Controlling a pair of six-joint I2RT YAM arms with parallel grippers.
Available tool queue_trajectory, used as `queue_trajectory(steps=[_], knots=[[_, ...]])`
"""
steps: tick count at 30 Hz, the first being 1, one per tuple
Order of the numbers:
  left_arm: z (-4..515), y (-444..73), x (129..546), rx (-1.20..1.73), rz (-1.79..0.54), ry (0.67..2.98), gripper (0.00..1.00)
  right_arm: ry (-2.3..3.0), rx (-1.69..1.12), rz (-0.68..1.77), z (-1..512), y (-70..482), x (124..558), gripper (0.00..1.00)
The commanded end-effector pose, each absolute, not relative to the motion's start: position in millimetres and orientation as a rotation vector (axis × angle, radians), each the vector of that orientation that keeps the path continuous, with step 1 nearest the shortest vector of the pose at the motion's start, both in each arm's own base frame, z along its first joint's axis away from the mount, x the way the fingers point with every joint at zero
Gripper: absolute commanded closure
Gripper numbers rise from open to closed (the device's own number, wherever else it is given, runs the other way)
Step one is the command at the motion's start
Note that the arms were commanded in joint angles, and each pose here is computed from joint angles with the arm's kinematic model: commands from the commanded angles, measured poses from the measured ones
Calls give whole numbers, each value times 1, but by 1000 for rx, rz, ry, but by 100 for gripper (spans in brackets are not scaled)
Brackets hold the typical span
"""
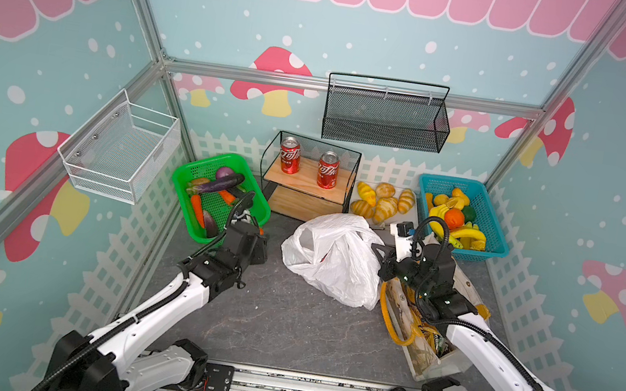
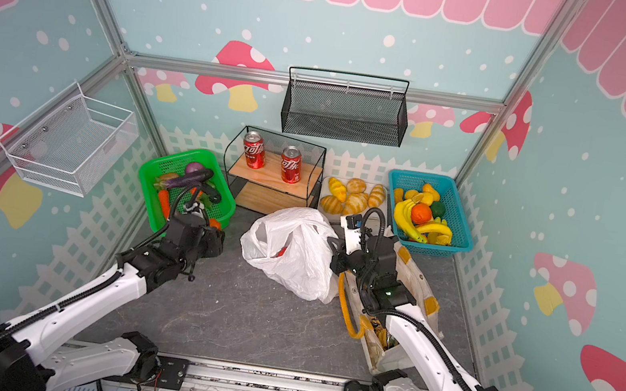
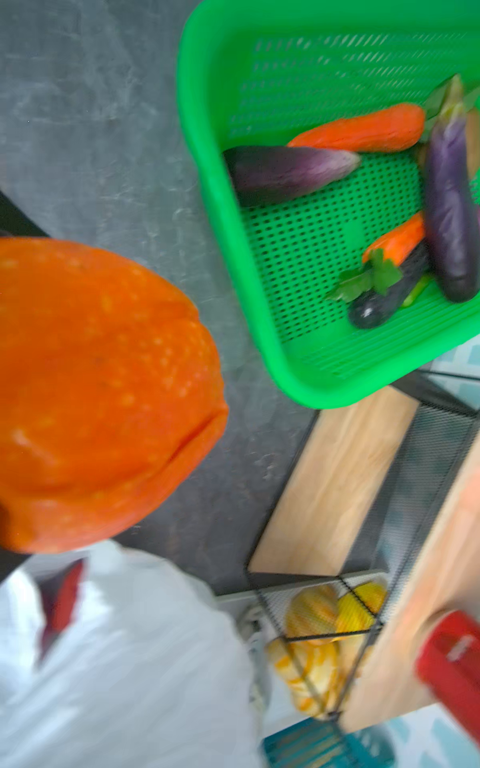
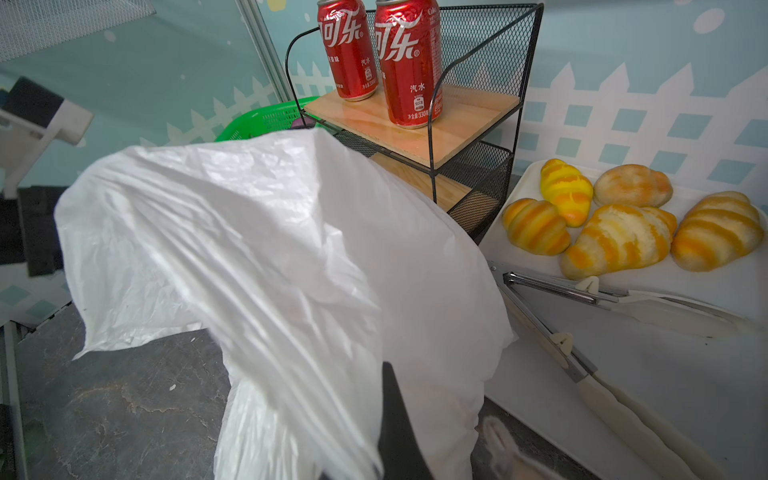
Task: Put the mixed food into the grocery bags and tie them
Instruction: 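Carry the orange pepper into the white plastic bag with the left gripper, then open the left gripper to drop the pepper inside the bag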
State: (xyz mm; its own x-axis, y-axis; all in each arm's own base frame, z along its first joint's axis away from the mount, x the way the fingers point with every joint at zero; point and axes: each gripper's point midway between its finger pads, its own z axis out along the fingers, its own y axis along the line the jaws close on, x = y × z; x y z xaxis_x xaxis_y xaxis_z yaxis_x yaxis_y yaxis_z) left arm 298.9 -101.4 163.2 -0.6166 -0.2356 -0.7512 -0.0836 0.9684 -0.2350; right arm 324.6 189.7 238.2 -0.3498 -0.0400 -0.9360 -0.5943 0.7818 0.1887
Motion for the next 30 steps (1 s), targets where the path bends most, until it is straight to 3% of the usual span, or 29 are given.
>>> queue_trajectory(steps=[1, 5, 9, 14, 20, 25, 30], knots=[[147, -128, 268, -194, -362, 2290, 50, 1858, -467, 603, 237, 185, 329, 100], [159, -200, 260, 71, -652, 2260, 49, 1849, -477, 628, 241, 189, 328, 100], [183, -247, 279, 192, -816, 2184, 48, 1832, -478, 643, 246, 189, 322, 100], [198, -266, 332, 140, -811, 2115, 48, 1829, -480, 644, 251, 187, 317, 100], [182, -272, 388, 6, -764, 2134, 48, 1856, -523, 645, 244, 188, 310, 100], [144, -304, 394, 99, -737, 2261, 42, 1843, -538, 674, 247, 192, 308, 100], [129, -330, 381, 272, -753, 2309, 28, 1843, -536, 670, 247, 192, 309, 100]])
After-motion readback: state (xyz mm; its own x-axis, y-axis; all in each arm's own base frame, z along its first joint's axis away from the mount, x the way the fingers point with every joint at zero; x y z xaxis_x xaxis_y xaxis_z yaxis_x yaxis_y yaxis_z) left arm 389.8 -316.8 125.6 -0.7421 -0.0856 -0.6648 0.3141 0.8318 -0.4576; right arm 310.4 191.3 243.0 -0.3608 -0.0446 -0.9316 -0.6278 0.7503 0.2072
